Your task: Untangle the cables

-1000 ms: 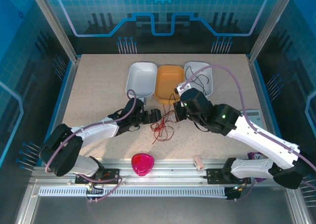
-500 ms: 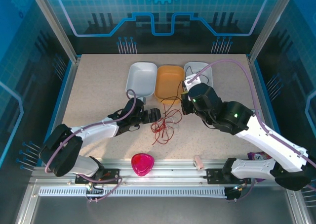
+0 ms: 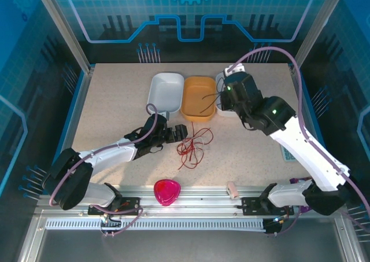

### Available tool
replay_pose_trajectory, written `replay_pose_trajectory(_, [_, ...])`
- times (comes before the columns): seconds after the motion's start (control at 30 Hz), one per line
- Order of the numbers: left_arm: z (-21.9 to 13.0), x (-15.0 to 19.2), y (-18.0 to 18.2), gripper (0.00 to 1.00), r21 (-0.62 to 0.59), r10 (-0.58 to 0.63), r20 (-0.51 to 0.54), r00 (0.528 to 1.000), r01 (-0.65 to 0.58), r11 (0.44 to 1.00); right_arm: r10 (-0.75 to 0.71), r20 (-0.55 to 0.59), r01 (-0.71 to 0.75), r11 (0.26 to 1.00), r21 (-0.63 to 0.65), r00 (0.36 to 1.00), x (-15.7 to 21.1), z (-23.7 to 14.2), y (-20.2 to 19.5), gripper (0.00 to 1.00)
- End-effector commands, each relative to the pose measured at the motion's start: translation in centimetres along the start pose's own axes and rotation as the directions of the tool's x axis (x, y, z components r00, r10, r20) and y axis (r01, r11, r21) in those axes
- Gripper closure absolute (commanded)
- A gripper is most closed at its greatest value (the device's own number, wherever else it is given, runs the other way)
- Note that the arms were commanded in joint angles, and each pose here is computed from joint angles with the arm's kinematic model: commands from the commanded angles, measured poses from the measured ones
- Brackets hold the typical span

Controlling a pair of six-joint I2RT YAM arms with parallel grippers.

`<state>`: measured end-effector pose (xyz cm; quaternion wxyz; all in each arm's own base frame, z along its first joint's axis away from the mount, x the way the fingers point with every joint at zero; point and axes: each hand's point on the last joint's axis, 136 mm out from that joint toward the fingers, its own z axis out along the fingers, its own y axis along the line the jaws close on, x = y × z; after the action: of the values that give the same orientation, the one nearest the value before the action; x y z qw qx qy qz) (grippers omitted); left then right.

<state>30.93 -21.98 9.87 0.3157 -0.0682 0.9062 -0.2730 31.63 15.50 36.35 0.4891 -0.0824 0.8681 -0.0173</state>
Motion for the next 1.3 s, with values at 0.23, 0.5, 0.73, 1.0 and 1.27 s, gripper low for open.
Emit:
replay_pose_trajectory(0.23, [-0.6,-0.9,-0.9,0.01,0.014,0.018,0.037,0.999,-0.018,1.000,0.044,-0.073,-0.037,0.995,0.090,0.996,-1.6,5.3,-5.3,1.00])
replay_pose_trajectory(0.5, [-0.7,-1.1,-1.1,0.01,0.020,0.019,0.037,0.999,-0.020,1.000,0.035,-0.182,-0.007,0.988,0.152,0.983,-0.4,10.3,-7.2,1.00])
replay_pose_trajectory(0.73, [-0.7,-0.9,-0.8,0.01,0.009,0.014,0.030,0.999,-0.015,1.000,0.024,-0.279,0.028,0.983,0.181,0.960,1.2,14.0,-8.6,1.00])
replay_pose_trajectory(1.0, [-0.7,-0.8,-0.8,0.01,0.007,0.015,0.029,0.999,-0.016,1.000,0.039,-0.419,0.051,0.978,0.202,0.907,4.1,17.7,-9.7,1.00])
replay_pose_trajectory(1.27, [-0.6,-0.8,-0.7,0.01,0.007,0.015,0.028,1.000,-0.015,1.000,0.010,-0.514,0.136,0.960,0.245,0.858,6.4,22.1,-10.3,1.00])
